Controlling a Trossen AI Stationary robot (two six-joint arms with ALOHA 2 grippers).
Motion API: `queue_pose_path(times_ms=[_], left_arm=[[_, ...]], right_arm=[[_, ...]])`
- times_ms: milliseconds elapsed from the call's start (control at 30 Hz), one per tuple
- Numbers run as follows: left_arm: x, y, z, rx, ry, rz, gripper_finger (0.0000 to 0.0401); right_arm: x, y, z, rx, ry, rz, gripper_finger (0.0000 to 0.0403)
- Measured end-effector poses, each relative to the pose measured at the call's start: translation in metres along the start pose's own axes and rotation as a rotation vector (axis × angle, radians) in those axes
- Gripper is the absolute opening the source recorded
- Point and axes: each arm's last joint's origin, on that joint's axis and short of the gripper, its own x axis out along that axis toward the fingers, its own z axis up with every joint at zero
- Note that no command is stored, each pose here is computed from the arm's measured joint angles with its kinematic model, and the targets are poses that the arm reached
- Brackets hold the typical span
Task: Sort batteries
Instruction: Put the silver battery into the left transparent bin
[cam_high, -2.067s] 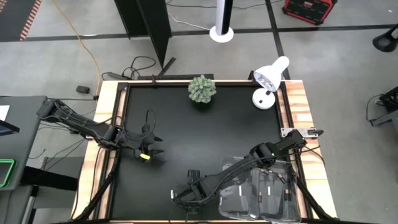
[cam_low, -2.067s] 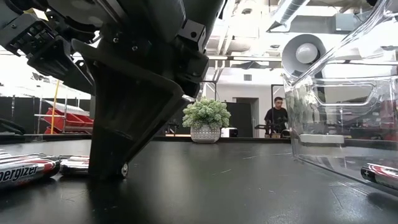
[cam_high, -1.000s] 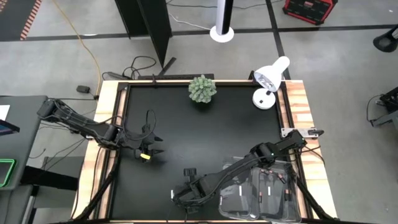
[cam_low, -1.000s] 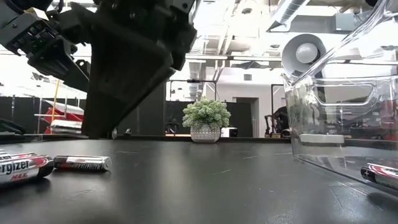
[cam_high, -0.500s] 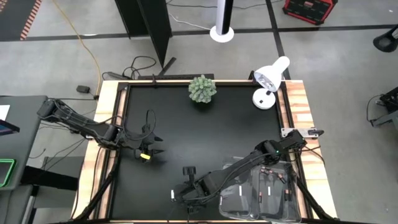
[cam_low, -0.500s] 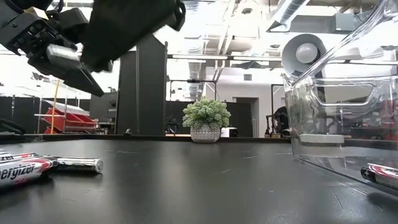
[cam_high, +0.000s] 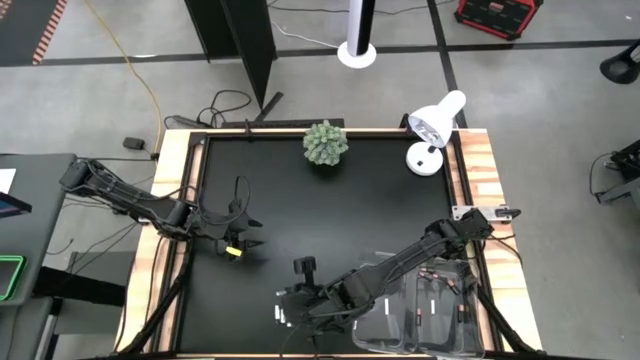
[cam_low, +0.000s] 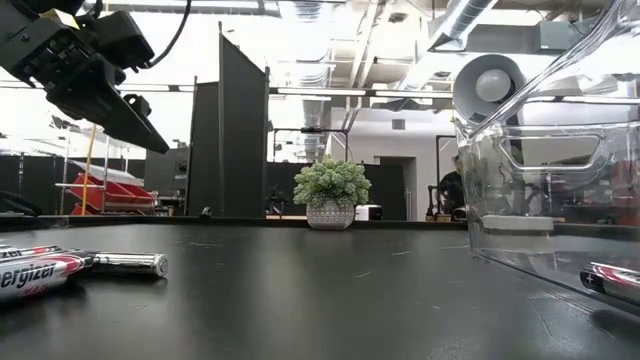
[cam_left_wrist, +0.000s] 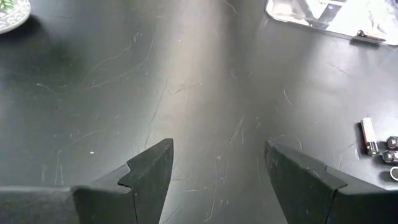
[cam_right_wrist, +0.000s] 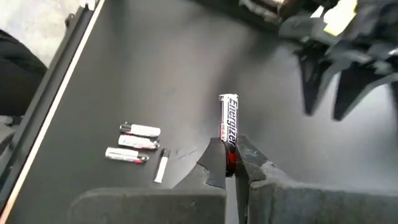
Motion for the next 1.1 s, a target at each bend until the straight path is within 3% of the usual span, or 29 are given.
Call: queue_pose_path(times_ms=[333,800,1000,1100], left_arm=[[0.0,0.0,0.0,-0.001,-0.002,-0.001,0.0247],[0.0,0.0,0.001,-0.002,-0.006,-0.002,0.0247],[0.0,-0.001,0.002,-0.009,-0.02,-0.007,0.0247],[0.0,-0.001,0.002,-0.01,-0.024,-0.008,0.0247]], right_arm=[[-0.057,-0.029,0.014,-0.032,-0.072,-0.09,0.001],[-0.152,-0.046,0.014,-0.066,-0.166,-0.003,0.001],[-0.167,-0.042,0.01,-0.088,-0.165,0.006,0.001],[-0.166,-0.045,0.005,-0.037,-0.119,-0.1,0.001]])
